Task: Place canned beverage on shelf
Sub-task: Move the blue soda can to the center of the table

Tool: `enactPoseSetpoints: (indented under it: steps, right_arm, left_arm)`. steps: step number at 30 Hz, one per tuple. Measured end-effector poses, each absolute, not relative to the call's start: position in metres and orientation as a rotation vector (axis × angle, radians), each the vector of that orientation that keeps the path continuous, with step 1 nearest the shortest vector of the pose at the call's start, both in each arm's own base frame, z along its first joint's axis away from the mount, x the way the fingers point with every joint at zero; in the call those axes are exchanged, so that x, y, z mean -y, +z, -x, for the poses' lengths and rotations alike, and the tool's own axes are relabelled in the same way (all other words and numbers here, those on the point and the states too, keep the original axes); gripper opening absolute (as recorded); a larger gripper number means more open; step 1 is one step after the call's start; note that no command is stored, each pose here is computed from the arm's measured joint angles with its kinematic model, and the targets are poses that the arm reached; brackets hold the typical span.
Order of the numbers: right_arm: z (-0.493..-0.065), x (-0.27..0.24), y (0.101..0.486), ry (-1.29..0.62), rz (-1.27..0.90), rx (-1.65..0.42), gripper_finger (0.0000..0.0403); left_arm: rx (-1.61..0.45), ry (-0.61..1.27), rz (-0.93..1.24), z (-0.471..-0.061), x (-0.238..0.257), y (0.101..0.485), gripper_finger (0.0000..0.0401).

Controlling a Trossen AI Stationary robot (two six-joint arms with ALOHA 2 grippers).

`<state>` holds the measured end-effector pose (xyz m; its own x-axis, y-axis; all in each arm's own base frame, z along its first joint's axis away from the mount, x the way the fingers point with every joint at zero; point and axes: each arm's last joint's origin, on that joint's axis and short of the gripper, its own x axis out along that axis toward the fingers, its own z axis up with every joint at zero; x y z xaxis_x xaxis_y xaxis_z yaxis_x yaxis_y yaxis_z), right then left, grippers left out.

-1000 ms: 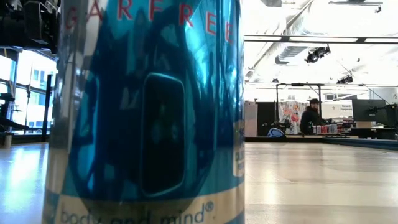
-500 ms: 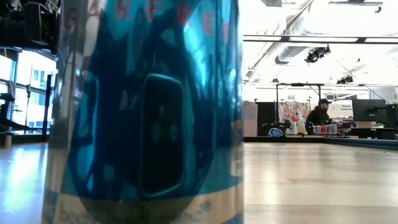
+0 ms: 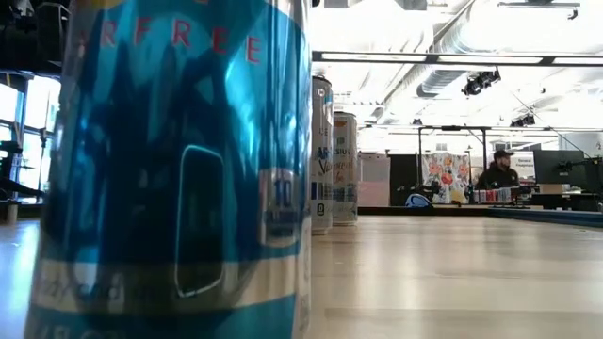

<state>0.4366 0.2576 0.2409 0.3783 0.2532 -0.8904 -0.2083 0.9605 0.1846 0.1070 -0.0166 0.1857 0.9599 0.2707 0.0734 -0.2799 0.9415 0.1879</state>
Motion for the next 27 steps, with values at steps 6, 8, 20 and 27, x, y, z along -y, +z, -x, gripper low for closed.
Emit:
enactPoseSetpoints:
  steps: [6,8,20,27]
  right_arm:
    - [-0.439,-0.249,0.240,0.294,-0.033,-1.164,0.0224]
    - [-0.441,-0.243,0.240,0.285,-0.029,-1.172,0.0226]
    - [-0.465,-0.176,0.243,0.261,0.058,-1.187,0.0230]
    - [-0.477,-0.118,0.257,0.207,0.066,-1.164,0.0230]
  left_arm:
    - [0.047,0.281,-0.199,-0.107,0.017,0.186,0.0294]
    - [0.047,0.281,-0.199,-0.107,0.017,0.186,0.0294]
    - [0.047,0.281,-0.199,-0.107,0.017,0.186,0.0294]
    - [0.044,0.280,-0.200,-0.107,0.017,0.185,0.0294]
